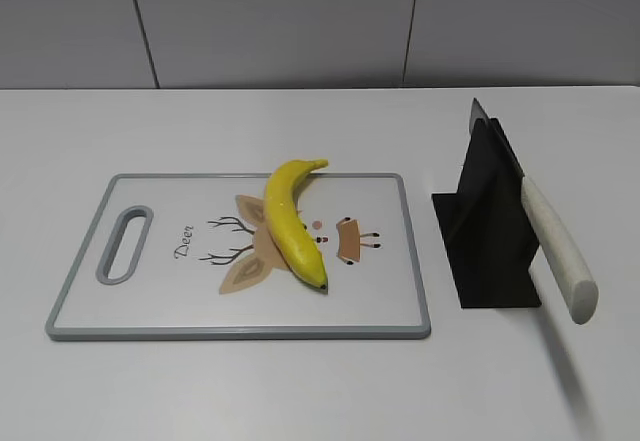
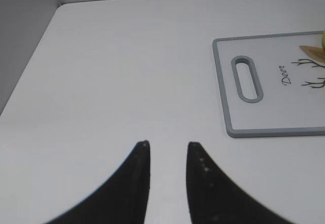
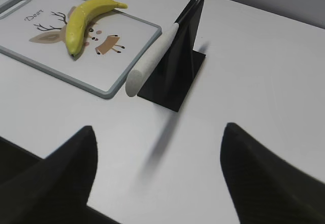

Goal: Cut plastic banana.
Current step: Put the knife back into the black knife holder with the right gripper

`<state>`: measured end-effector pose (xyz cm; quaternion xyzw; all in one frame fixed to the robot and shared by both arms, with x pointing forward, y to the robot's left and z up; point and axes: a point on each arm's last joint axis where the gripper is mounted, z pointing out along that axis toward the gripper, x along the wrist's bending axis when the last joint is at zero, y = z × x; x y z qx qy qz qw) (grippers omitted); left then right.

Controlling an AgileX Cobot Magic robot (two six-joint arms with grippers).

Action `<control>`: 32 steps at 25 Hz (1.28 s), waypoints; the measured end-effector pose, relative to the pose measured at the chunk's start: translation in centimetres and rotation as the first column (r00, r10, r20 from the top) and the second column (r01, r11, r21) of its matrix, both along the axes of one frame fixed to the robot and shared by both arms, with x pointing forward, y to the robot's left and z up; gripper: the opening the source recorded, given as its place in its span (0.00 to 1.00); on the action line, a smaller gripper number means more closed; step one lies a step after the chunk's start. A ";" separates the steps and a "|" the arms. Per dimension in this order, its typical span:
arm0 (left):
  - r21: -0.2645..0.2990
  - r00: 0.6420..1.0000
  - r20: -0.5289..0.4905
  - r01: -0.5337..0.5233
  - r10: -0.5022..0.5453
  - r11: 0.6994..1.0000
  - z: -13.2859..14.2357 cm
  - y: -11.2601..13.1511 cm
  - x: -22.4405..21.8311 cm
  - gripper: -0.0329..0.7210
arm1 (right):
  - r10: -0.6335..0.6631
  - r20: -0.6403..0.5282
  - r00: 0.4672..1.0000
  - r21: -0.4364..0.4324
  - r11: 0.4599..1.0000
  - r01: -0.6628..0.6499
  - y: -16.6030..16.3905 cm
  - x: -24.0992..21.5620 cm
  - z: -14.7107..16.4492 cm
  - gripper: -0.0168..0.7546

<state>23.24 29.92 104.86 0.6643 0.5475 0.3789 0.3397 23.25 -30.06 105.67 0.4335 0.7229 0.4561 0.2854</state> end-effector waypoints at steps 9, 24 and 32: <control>0.000 1.000 0.000 0.000 0.000 1.000 0.0 0.0 0.0 0.36 | -0.060 -0.001 0.998 0.002 0.998 0.060 0.0 0.0 0.0 0.78; 0.000 1.000 0.000 0.000 0.000 1.000 0.0 0.0 0.0 0.36 | -0.384 -0.001 0.923 0.002 0.923 0.384 0.2 0.0 0.0 0.78; 0.000 1.000 0.000 0.000 0.000 1.000 0.0 0.0 0.0 0.36 | -0.384 -0.001 0.923 0.002 0.923 0.384 0.2 0.0 0.0 0.78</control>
